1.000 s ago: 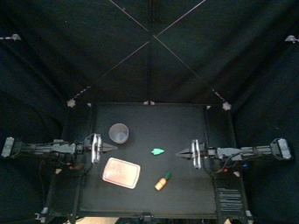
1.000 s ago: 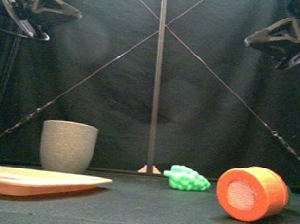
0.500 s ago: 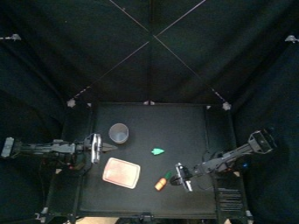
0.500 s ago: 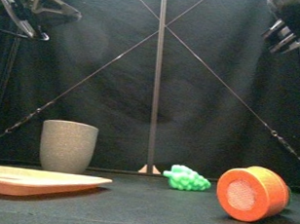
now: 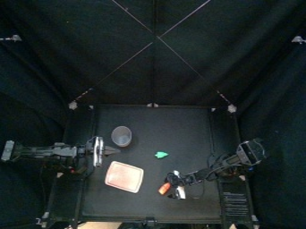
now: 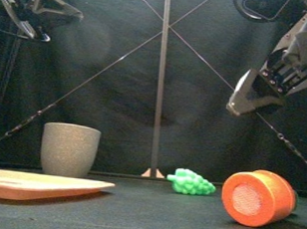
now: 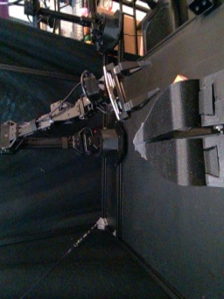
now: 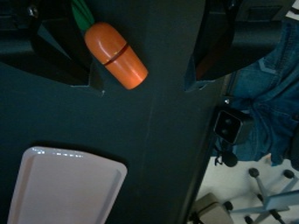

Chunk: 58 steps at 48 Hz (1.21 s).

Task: Pick the carrot then place it on the pink plate
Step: Pick the carrot

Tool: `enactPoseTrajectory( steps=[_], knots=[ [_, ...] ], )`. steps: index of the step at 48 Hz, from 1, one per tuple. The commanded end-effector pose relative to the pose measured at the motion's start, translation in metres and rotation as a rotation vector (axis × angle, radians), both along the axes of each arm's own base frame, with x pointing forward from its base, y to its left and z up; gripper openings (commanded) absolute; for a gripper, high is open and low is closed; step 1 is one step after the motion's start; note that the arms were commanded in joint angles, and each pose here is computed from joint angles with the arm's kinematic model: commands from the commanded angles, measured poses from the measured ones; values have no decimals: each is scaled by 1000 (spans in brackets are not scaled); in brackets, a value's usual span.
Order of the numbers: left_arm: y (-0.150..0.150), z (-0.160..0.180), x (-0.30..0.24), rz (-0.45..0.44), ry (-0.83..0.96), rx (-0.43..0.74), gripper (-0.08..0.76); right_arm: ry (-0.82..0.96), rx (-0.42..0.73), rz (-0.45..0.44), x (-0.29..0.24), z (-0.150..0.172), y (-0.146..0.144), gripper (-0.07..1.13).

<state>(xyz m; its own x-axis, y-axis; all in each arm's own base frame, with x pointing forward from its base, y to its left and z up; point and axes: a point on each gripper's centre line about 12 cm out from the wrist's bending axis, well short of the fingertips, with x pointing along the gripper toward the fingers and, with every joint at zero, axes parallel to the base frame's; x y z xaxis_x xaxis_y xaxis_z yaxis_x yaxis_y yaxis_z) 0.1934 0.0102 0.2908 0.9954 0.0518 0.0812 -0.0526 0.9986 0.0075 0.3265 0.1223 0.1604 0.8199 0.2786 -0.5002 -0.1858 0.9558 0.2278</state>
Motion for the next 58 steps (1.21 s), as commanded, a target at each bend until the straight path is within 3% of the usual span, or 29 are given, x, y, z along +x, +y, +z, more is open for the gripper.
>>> enactPoseTrajectory(
  steps=[1,17,45,50,58],
  knots=[
    [0,9,1,2,-23,6,-35,12,15,-17,3,3,0,1030],
    [-1,6,1,-3,-18,6,-35,131,-15,-47,5,-28,-9,1023],
    [-1,3,1,-3,-8,3,-35,206,-30,-55,12,-48,-7,996],
    [0,3,1,-2,-9,4,-35,208,-31,-54,14,-49,-7,940],
    [-1,2,0,-3,-6,3,-35,211,-30,-58,16,-51,-6,745]
  ],
)
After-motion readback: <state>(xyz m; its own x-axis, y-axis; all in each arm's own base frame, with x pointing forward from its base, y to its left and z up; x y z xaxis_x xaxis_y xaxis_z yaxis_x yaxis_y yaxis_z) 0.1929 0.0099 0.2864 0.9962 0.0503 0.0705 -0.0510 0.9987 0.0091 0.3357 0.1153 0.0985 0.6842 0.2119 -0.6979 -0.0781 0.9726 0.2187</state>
